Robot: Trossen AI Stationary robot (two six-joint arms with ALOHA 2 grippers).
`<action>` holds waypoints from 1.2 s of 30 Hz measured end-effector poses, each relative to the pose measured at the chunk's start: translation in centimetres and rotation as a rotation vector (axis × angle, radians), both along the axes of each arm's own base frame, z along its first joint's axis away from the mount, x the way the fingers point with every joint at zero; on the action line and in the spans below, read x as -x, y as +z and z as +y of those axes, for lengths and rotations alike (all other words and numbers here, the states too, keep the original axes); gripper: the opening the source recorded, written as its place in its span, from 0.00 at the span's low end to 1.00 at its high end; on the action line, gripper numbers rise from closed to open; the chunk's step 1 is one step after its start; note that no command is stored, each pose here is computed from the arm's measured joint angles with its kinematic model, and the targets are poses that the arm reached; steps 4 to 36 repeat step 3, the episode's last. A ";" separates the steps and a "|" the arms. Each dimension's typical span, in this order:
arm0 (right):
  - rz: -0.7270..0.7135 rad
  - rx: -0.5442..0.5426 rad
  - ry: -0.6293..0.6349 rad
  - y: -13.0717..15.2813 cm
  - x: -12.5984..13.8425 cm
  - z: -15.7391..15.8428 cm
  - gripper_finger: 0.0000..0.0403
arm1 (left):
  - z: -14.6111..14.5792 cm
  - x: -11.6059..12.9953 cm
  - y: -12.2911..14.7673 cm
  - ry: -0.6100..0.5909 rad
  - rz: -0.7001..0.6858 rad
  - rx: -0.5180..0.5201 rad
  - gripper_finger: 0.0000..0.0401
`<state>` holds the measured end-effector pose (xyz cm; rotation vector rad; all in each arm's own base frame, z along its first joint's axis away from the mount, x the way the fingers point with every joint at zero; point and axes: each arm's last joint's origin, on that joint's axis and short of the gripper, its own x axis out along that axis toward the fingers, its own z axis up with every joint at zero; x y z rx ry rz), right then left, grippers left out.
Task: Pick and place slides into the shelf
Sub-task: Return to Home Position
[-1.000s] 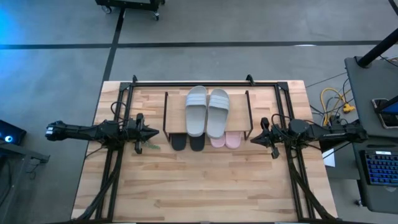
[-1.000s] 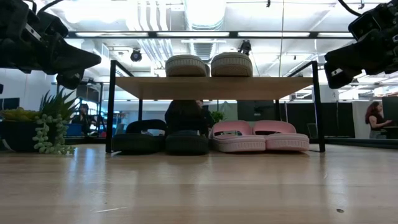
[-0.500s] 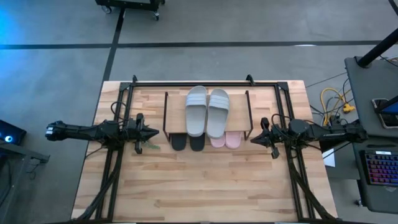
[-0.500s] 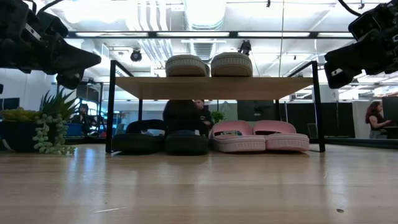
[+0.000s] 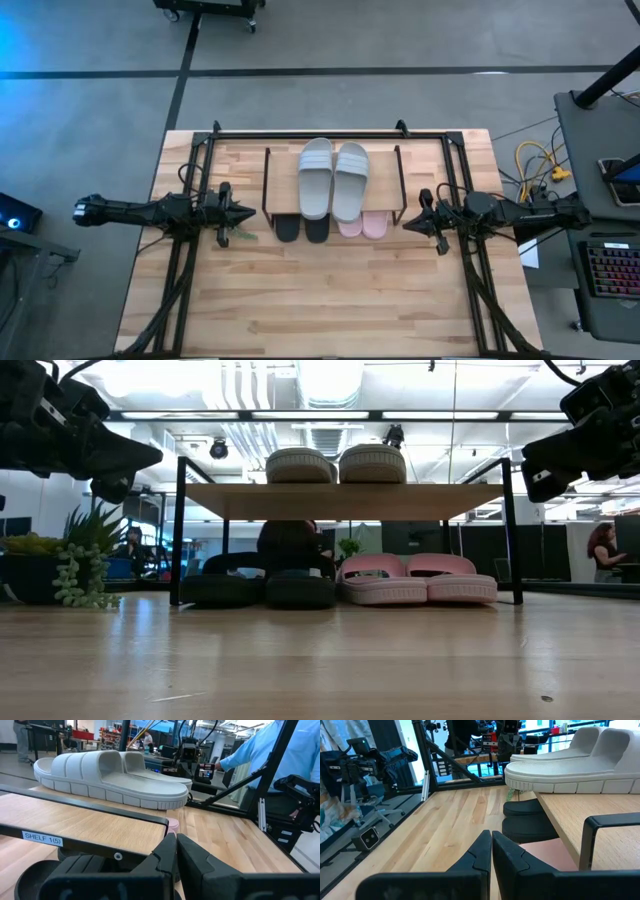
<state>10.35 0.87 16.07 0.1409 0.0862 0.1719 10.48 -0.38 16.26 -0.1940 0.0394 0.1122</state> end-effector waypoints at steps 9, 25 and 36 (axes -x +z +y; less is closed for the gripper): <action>-0.001 0.000 0.000 0.0 0.0 0.0 0.02 | 0.0 0.0 0.0 0.000 0.000 0.000 0.00; -0.001 0.000 0.000 0.0 0.0 0.0 0.02 | 0.0 0.0 0.0 0.000 0.000 0.000 0.00; -0.001 0.000 0.000 0.0 0.0 0.0 0.02 | 0.0 0.0 0.0 0.000 0.000 0.000 0.00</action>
